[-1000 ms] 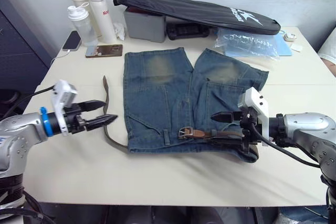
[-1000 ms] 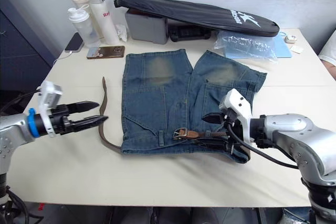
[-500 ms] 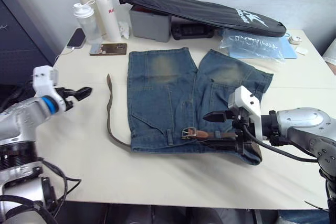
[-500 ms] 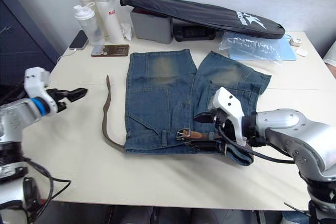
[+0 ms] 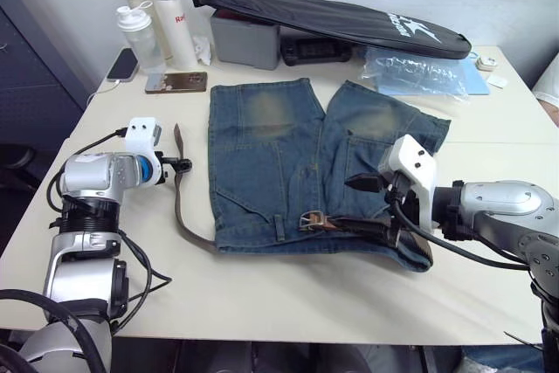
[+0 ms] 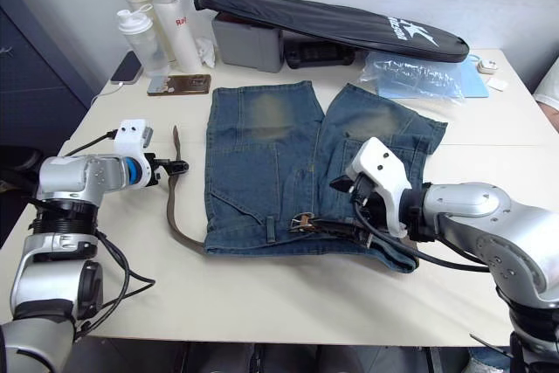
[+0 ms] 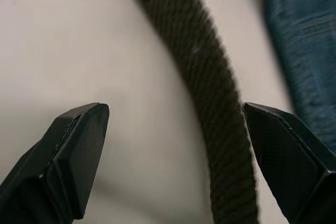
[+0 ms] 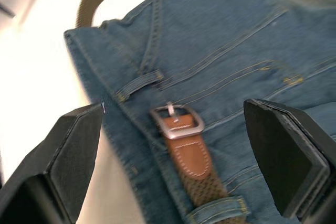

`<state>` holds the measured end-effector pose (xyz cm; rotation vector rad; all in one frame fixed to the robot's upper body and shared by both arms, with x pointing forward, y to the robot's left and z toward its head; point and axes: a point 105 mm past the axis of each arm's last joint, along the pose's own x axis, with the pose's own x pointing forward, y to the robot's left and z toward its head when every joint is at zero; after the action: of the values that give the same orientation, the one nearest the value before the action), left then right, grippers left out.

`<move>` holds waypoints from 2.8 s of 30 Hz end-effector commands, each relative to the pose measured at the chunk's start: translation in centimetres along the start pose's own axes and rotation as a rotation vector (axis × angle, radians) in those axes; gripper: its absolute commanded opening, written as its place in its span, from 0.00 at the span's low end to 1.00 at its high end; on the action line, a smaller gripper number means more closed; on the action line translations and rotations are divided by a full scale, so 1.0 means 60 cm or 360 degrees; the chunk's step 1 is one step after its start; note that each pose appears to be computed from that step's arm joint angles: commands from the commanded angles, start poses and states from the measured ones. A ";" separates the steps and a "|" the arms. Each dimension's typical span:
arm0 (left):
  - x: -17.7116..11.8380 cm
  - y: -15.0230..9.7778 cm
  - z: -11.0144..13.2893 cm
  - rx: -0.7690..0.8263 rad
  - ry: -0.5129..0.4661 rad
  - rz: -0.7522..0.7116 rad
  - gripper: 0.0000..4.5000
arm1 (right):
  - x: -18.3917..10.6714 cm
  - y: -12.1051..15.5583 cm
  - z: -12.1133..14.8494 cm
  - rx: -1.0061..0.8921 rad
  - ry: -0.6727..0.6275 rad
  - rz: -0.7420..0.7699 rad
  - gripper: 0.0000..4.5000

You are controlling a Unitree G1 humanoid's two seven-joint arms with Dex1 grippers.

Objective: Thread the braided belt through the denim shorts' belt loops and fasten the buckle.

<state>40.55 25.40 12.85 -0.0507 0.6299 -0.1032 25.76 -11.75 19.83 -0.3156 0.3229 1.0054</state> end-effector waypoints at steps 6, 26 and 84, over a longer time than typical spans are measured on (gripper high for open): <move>0.005 -0.014 0.018 -0.0029 -0.0089 0.0024 0.18 | -0.010 -0.002 0.021 -0.0100 -0.0062 -0.0087 1.00; -0.088 -0.163 0.047 0.2198 -0.1066 -0.0409 0.00 | -0.014 -0.022 0.008 -0.0150 0.0008 -0.0135 1.00; -0.127 -0.214 -0.005 0.2468 -0.0816 -0.1305 0.00 | 0.125 0.019 0.032 -0.1315 -0.0234 -0.0162 0.95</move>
<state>33.19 13.82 16.94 1.1007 -0.1053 -1.3033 28.73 -5.18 17.54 -0.9672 -0.2038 1.0301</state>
